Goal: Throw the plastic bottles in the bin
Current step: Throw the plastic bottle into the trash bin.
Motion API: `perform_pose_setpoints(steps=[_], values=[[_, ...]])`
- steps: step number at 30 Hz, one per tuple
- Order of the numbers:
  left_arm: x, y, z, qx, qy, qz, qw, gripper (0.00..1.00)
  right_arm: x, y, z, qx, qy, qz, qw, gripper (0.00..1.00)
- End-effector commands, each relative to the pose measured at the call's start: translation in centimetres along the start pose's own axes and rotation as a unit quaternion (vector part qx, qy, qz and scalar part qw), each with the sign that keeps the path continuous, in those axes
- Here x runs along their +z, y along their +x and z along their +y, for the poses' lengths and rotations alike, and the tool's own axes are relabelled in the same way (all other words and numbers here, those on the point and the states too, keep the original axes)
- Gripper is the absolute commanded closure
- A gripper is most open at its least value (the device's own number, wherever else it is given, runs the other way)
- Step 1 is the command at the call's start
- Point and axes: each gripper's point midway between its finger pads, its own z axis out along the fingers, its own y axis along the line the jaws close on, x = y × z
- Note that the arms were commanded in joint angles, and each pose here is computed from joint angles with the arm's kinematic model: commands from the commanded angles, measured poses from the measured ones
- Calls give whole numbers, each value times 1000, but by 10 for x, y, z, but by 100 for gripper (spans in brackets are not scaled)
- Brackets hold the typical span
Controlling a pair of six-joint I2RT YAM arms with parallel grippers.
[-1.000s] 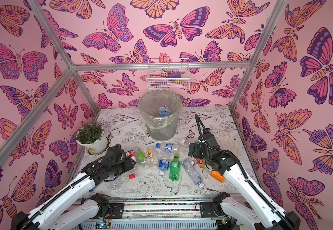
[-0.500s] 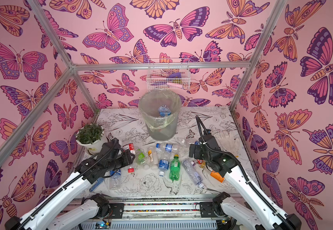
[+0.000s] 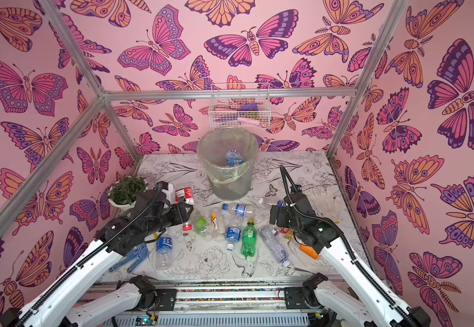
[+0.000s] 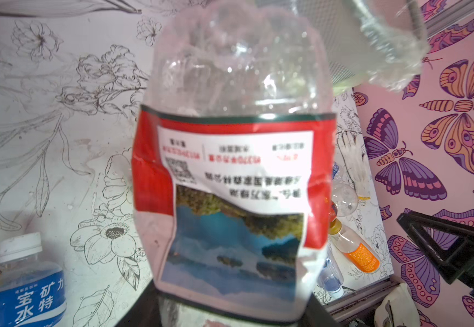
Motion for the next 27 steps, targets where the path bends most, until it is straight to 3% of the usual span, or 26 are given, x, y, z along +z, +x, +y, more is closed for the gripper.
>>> perform_pose_setpoints(steps=[1,15,27], values=[[-15,-21,-15,40,10,-31,999,100,-2,-3,-5,7,8,-12,1000,1],[-58,-99,-101,139,83,-133,978,100,4,8,-3,16,-6,1,1000,1],[-101,-159,-173,233,126,-227,937,100,7,12,-2,17,-10,5,1000,1]])
